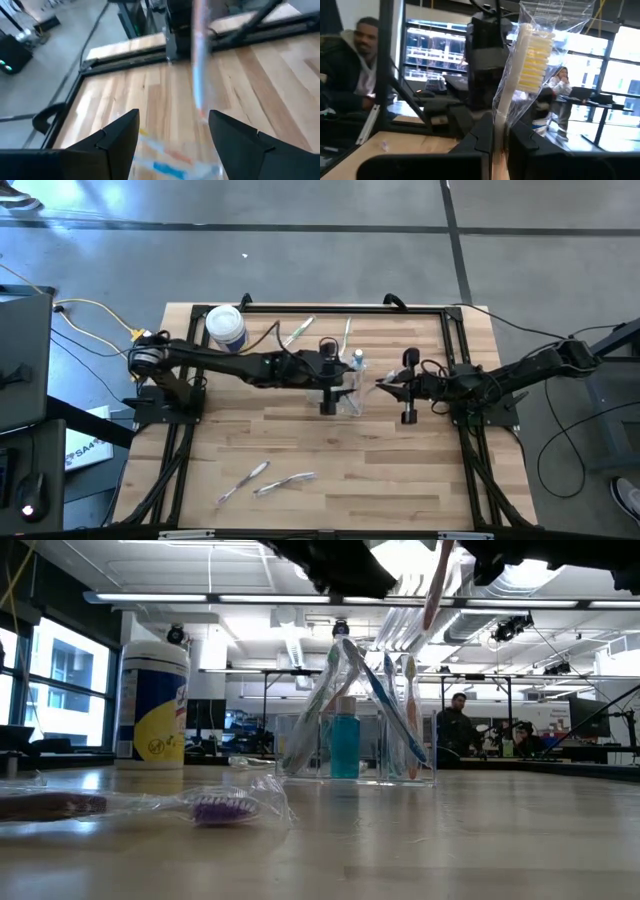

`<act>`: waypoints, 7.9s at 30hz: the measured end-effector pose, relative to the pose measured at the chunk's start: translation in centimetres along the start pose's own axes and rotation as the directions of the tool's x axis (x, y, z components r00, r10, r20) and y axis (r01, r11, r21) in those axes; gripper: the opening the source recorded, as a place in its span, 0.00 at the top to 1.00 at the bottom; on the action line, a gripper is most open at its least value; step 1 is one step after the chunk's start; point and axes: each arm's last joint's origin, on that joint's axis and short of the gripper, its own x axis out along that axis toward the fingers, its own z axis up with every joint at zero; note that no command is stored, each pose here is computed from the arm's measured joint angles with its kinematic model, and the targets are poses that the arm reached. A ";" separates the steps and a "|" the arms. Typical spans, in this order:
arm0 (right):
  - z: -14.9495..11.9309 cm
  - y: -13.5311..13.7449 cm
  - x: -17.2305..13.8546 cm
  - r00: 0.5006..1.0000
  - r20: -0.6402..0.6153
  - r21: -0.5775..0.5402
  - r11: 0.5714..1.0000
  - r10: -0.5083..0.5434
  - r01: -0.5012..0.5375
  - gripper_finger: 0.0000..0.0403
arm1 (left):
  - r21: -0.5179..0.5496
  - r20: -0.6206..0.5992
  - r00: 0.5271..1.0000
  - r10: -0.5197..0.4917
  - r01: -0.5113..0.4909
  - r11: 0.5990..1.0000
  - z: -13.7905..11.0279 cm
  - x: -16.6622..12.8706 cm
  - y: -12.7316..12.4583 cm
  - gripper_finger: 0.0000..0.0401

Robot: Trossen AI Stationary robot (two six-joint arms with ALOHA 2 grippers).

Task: Pick & Place toothbrushing station
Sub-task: Put the orange toothbrush into the right section of the transparent bin, then put the mouthwash into the middle section of the transparent organizer

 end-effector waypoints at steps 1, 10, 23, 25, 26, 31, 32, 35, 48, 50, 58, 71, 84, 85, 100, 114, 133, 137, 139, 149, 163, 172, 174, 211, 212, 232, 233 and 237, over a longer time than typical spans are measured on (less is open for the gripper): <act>0.0 0.0 0.0 1.000 -0.001 -0.003 1.000 -0.007 0.007 0.96 | 0.002 -0.012 1.000 -0.003 0.003 1.000 0.1 -0.5 0.1 0.40; 0.1 -0.2 -0.2 0.999 -0.015 0.004 0.999 -0.051 0.051 0.96 | -0.020 -0.061 0.998 -0.014 0.012 1.000 1.4 -4.8 1.1 0.40; 0.6 -0.5 -0.5 0.997 0.006 0.025 0.996 -0.081 0.081 0.96 | -0.064 -0.248 0.968 -0.047 0.032 0.997 0.4 -8.0 1.5 0.40; 0.7 -0.5 -0.6 0.997 0.007 0.031 0.996 -0.082 0.081 0.96 | -0.064 -0.271 0.961 -0.051 0.034 0.997 0.3 -8.5 1.6 0.40; 0.7 -0.5 -0.6 0.997 0.003 0.029 0.996 -0.081 0.081 0.96 | -0.066 -0.269 0.962 -0.050 0.034 0.997 0.3 -8.7 1.6 0.40; 0.8 -0.7 -0.2 0.983 -0.120 0.017 0.990 -0.139 0.142 0.96 | -0.081 -0.317 0.947 -0.057 0.033 0.996 0.2 -10.6 1.9 0.40; 1.0 -0.7 0.0 0.977 -0.155 0.006 0.989 -0.147 0.149 0.96 | -0.084 -0.330 0.942 -0.059 0.033 0.996 0.1 -11.0 2.0 0.40; 2.3 -0.8 0.7 0.965 -0.208 0.004 0.987 -0.157 0.161 0.96 | -0.098 -0.334 0.941 -0.057 0.025 0.995 0.1 -12.6 2.3 0.40; 2.1 -0.5 3.8 0.944 -0.309 0.142 0.976 -0.113 0.163 0.96 | -0.177 -0.063 0.998 -0.016 0.004 0.984 -6.0 -17.3 1.8 0.40; 1.1 -0.2 4.3 0.933 -0.339 0.152 0.972 -0.120 0.180 0.96 | -0.171 0.004 0.999 -0.042 0.042 0.984 -7.5 -17.1 1.4 0.40; -2.2 0.6 6.4 0.891 -0.403 0.168 0.940 -0.210 0.298 0.96 | -0.164 0.096 0.994 -0.061 0.076 0.983 -11.5 -15.6 0.2 0.40; -6.2 1.8 7.4 0.813 -0.490 0.159 0.885 -0.315 0.439 0.96 | -0.179 0.120 0.986 -0.119 0.140 0.974 -11.9 -15.4 -0.1 0.40; -8.2 2.2 6.2 0.708 -0.654 0.139 0.878 -0.266 0.459 0.96 | -0.192 0.113 0.983 -0.145 0.165 0.968 -12.0 -15.0 -0.3 0.40; -8.2 2.2 6.2 0.702 -0.662 0.129 0.882 -0.264 0.453 0.96 | -0.196 0.115 0.983 -0.145 0.165 0.966 -12.0 -15.0 -0.3 0.40; -8.4 2.1 5.8 0.681 -0.718 0.090 0.951 -0.145 0.297 0.96 | -0.209 0.107 0.982 -0.153 0.173 0.962 -12.1 -14.3 -0.5 0.40; -7.4 1.9 5.5 0.700 -0.704 0.132 0.946 -0.121 0.296 0.56 | -0.205 0.103 0.982 -0.157 0.175 0.963 -12.1 -14.3 -0.5 0.40; -2.3 1.1 3.6 0.796 -0.602 0.295 0.945 0.068 0.142 0.57 | -0.185 0.073 0.984 -0.162 0.173 0.967 -12.4 -14.3 -0.5 0.40; -0.2 0.5 2.4 0.836 -0.540 0.329 0.938 0.094 0.107 0.57 | -0.183 0.073 0.984 -0.162 0.173 0.968 -12.4 -14.3 -0.5 0.40; 0.9 0.1 1.8 0.862 -0.500 0.316 0.945 0.088 0.087 0.57 | -0.183 0.073 0.984 -0.162 0.173 0.968 -12.4 -14.3 -0.5 0.40; 3.7 -3.2 0.2 0.911 -0.382 0.180 0.955 -0.154 0.237 0.54 | -0.183 0.042 0.985 -0.168 0.173 0.968 -12.7 -14.3 -0.6 0.40; 3.8 -11.8 1.7 0.706 -0.582 0.103 0.824 -0.404 0.557 0.30 | -0.151 0.044 0.985 -0.167 0.172 0.974 -12.7 -14.4 -0.6 0.40; 2.1 -17.2 5.0 0.646 -0.736 0.244 0.811 -0.202 0.532 0.33 | -0.153 -0.010 0.984 -0.178 0.175 0.973 -13.2 -14.4 -0.7 0.40; 1.5 -17.9 5.8 0.614 -0.771 0.244 0.813 -0.168 0.529 0.32 | -0.154 -0.022 0.983 -0.181 0.175 0.972 -13.4 -14.4 -0.7 0.40; -6.3 -16.7 10.7 0.298 -0.955 0.168 0.852 0.014 0.496 0.33 | -0.184 -0.077 0.978 -0.193 0.176 0.967 -13.9 -14.4 -0.8 0.40; -6.3 -16.7 10.7 0.298 -0.954 0.170 0.852 0.017 0.495 0.33 | -0.185 -0.077 0.978 -0.193 0.176 0.967 -13.9 -14.4 -0.8 0.40; -7.5 -16.0 10.8 0.237 -0.970 0.176 0.823 0.052 0.540 0.33 | -0.227 -0.078 0.973 -0.218 0.195 0.954 -13.9 -14.5 -0.9 0.40; -7.6 -15.9 10.7 0.230 -0.972 0.175 0.820 0.055 0.545 0.33 | -0.232 -0.078 0.973 -0.218 0.195 0.953 -13.9 -14.5 -0.9 0.40; -7.8 -15.6 11.2 0.240 -0.970 0.171 0.794 0.033 0.583 0.33 | -0.233 -0.078 0.973 -0.219 0.195 0.953 -13.9 -14.5 -0.9 0.40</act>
